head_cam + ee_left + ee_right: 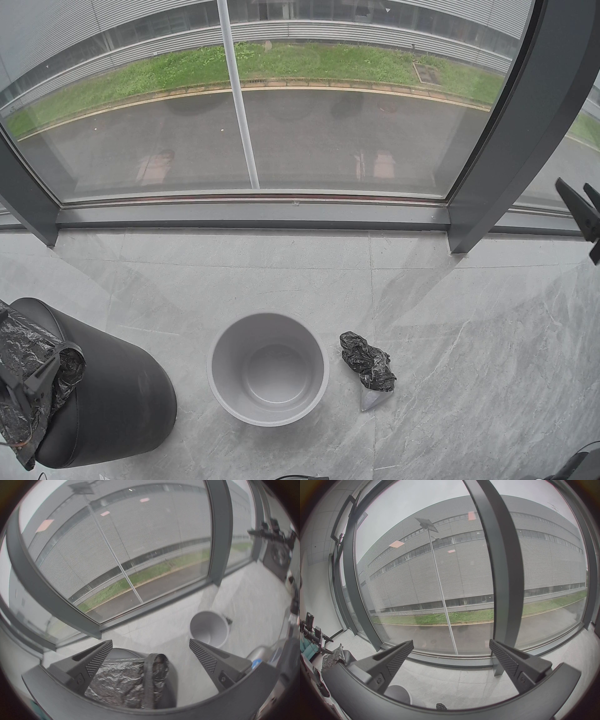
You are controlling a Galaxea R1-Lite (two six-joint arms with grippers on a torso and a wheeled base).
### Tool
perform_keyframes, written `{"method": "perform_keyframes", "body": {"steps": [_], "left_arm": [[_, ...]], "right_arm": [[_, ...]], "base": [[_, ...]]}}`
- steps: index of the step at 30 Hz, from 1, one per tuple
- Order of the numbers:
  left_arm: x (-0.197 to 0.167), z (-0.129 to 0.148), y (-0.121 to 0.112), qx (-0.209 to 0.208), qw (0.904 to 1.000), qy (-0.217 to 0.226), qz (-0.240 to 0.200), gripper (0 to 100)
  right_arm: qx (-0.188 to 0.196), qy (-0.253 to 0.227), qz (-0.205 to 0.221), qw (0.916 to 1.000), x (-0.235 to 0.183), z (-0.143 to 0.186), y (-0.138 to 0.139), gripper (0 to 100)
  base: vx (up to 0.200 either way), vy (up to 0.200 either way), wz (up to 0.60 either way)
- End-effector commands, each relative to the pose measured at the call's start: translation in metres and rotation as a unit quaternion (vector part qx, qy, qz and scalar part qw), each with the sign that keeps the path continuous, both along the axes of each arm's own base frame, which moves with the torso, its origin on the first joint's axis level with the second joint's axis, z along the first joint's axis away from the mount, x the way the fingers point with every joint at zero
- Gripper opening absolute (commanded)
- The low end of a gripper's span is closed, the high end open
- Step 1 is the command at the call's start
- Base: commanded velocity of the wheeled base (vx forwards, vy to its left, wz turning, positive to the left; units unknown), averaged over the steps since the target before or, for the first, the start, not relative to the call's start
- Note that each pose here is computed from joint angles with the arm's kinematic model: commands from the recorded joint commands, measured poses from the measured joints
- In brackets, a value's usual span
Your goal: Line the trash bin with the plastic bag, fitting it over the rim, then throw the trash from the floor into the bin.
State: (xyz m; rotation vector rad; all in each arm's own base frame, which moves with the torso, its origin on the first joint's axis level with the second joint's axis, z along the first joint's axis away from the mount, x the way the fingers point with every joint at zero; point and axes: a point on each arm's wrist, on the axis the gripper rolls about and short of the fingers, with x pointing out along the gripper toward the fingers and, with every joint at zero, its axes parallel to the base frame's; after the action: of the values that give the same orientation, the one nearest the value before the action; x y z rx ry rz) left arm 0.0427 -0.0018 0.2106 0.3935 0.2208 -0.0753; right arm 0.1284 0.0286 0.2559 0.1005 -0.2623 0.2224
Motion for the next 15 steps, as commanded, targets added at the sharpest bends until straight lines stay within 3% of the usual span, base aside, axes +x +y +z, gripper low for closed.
{"method": "perform_keyframes", "body": {"steps": [1, 4, 7, 8, 15], "left_arm": [[0.063, 0.002, 0.001, 0.087, 0.9901, 0.109, 0.021, 100], [0.071, -0.003, 0.010, 0.145, 0.9777, 0.139, 0.060, 100], [0.071, -0.004, 0.011, 0.156, 0.9740, 0.147, 0.072, 100], [0.072, -0.005, 0.013, 0.175, 0.9658, 0.157, 0.109, 100], [0.077, -0.013, 0.015, 0.182, 0.9576, 0.185, 0.125, 100]], "right_arm": [[-0.011, 0.061, 0.018, 0.9979, 0.059, -0.025, 0.020, 100], [-0.009, 0.059, 0.015, 0.9981, 0.059, -0.025, 0.019, 100], [-0.009, 0.058, 0.015, 0.9982, 0.058, -0.024, 0.019, 100], [-0.009, 0.057, 0.016, 0.9982, 0.058, -0.024, 0.019, 100], [-0.009, 0.061, 0.016, 0.9979, 0.060, -0.026, 0.020, 100]], "base": [[0.000, 0.000, 0.00], [0.000, 0.000, 0.00], [0.000, 0.000, 0.00], [0.000, 0.000, 0.00], [0.000, 0.000, 0.00]]}}
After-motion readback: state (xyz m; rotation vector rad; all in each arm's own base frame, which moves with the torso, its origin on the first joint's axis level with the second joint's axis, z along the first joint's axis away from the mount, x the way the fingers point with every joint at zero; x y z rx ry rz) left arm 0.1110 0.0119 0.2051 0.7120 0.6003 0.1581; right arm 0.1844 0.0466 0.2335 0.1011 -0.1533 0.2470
